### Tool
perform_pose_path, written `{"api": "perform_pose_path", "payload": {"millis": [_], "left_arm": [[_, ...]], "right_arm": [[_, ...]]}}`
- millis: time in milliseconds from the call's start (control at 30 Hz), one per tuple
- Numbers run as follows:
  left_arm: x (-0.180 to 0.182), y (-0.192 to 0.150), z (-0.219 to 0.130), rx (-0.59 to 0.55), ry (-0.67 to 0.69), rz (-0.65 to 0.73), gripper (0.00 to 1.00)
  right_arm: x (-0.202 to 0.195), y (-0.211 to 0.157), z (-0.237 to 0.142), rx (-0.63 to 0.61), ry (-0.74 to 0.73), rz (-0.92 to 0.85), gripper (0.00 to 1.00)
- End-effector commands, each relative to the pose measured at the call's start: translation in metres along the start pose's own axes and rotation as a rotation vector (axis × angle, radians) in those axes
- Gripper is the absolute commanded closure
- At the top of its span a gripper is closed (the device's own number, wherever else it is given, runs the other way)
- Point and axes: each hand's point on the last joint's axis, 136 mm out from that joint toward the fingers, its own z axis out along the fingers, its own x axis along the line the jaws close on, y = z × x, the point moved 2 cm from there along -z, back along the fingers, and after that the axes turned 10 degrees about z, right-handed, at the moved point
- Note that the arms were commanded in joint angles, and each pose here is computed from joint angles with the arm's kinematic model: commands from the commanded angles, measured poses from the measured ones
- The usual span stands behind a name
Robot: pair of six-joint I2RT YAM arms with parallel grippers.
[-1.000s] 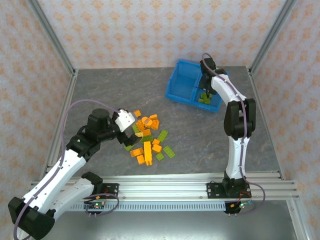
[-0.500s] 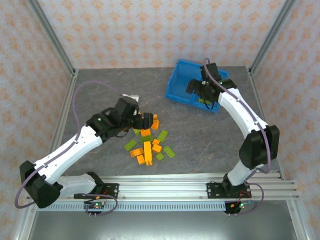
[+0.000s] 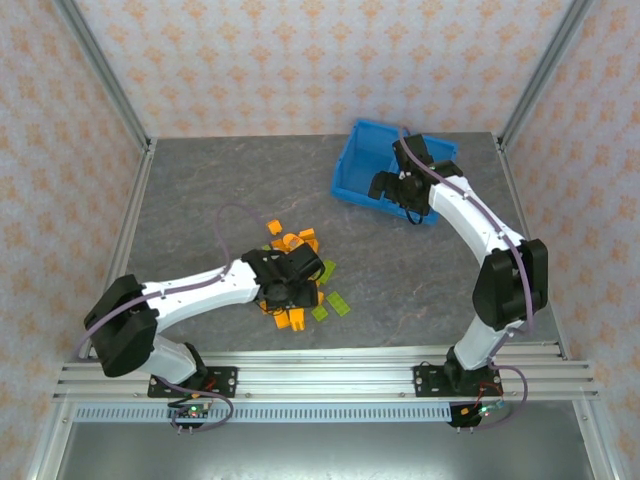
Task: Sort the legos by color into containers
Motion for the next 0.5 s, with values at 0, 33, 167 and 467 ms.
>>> {"api": "perform_pose_path", "payload": {"millis": [0,33,167,467], "left_arm": [[0.0,0.003,0.01,-0.001,0.021,-0.029,0.41],[0.0,0.003,0.012,0.003,0.028,-0.024,0.46],[0.0,0.003,0.016,0.006,0.038,-0.015,0.62],[-0.025,0.028,-0.019,-0.077,-0.131,0.061,0.77]], "right_arm": [[-0.001,0.005,-0.008,-0.02,-0.012,-0.02,0.03],[-0.002,0.005,-0.009,-0.023,-0.018,-0.02,0.03],[-0.008,0.003,-0.01,-0.029,-0.037,-0.022,0.03],[-0.008,0.003,-0.02,-0.046,-0.021,-0.005,0.03]]}}
